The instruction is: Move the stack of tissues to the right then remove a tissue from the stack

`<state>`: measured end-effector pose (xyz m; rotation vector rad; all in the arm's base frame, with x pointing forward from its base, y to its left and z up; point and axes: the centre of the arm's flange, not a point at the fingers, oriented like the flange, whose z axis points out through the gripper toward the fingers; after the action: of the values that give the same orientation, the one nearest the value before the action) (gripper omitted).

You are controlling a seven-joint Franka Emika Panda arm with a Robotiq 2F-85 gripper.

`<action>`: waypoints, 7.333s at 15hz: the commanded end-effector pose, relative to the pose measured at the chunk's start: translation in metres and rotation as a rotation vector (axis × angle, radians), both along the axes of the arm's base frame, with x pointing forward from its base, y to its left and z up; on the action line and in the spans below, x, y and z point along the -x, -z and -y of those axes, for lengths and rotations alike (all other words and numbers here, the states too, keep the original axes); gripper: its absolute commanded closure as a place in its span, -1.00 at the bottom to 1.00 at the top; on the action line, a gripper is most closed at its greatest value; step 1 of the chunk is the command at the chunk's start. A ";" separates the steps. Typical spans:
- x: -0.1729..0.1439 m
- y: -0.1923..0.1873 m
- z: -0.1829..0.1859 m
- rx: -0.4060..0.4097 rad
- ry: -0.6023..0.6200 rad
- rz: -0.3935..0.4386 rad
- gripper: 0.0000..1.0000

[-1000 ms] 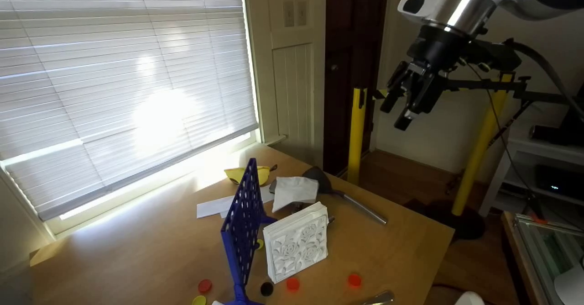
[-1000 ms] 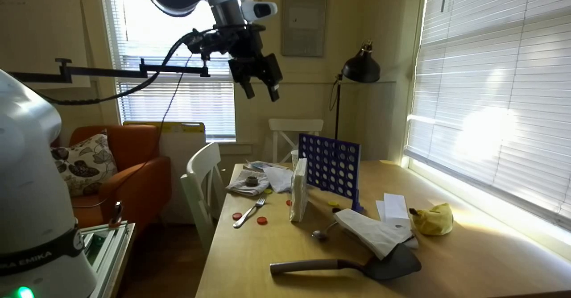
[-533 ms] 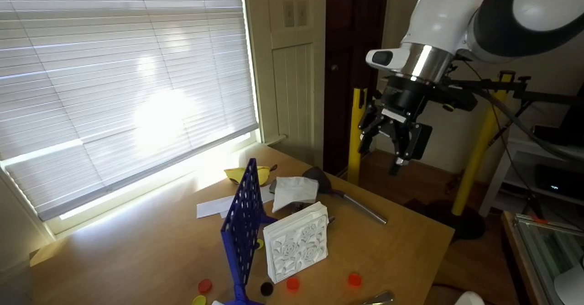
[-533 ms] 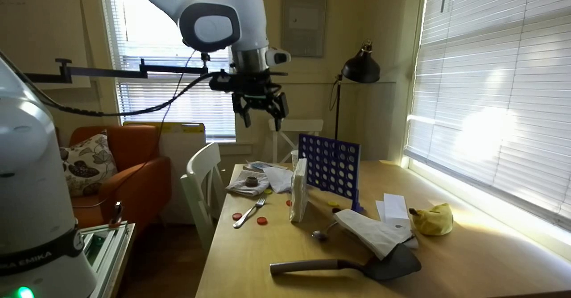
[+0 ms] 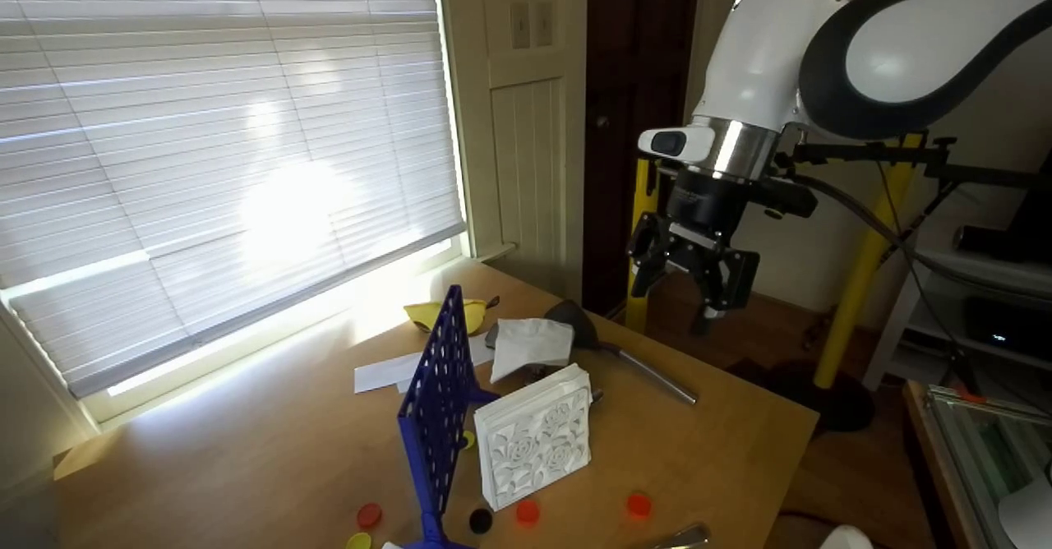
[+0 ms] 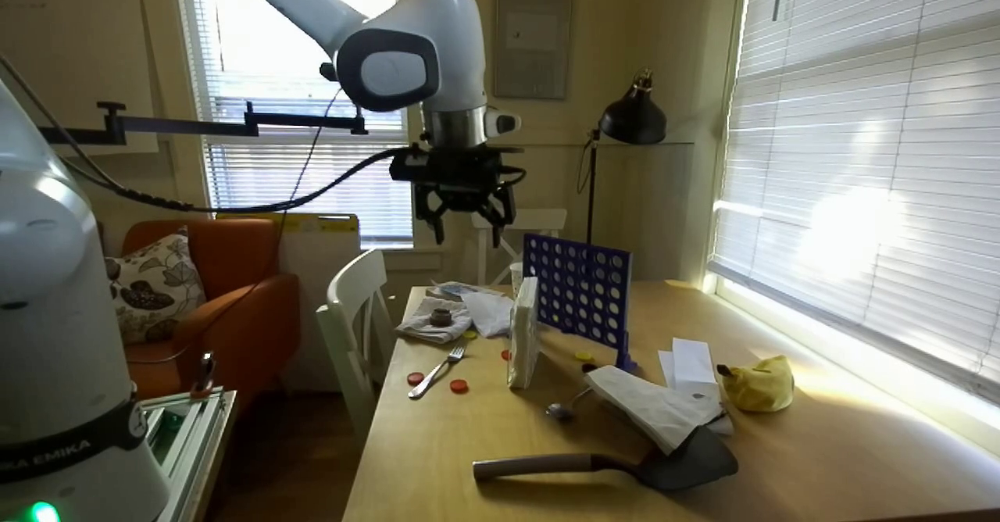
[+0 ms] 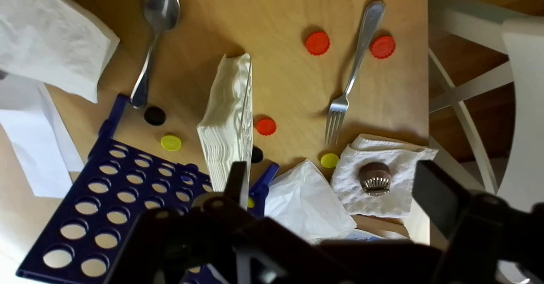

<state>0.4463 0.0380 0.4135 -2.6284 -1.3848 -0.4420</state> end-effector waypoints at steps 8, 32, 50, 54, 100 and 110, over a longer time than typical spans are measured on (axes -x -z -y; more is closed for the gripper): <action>-0.074 0.082 -0.031 0.064 -0.005 0.154 -1.00; -0.142 0.137 -0.064 -0.030 0.015 0.028 -1.00; -0.121 0.115 -0.028 0.072 0.068 -0.009 0.90; -0.100 0.099 -0.002 0.065 0.114 -0.092 0.90; -0.110 0.130 0.140 0.037 1.365 0.022 0.90; -0.112 0.131 0.126 0.025 1.355 -0.061 0.90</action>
<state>0.5503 -0.0877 0.2772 -3.1398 0.5912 -0.4365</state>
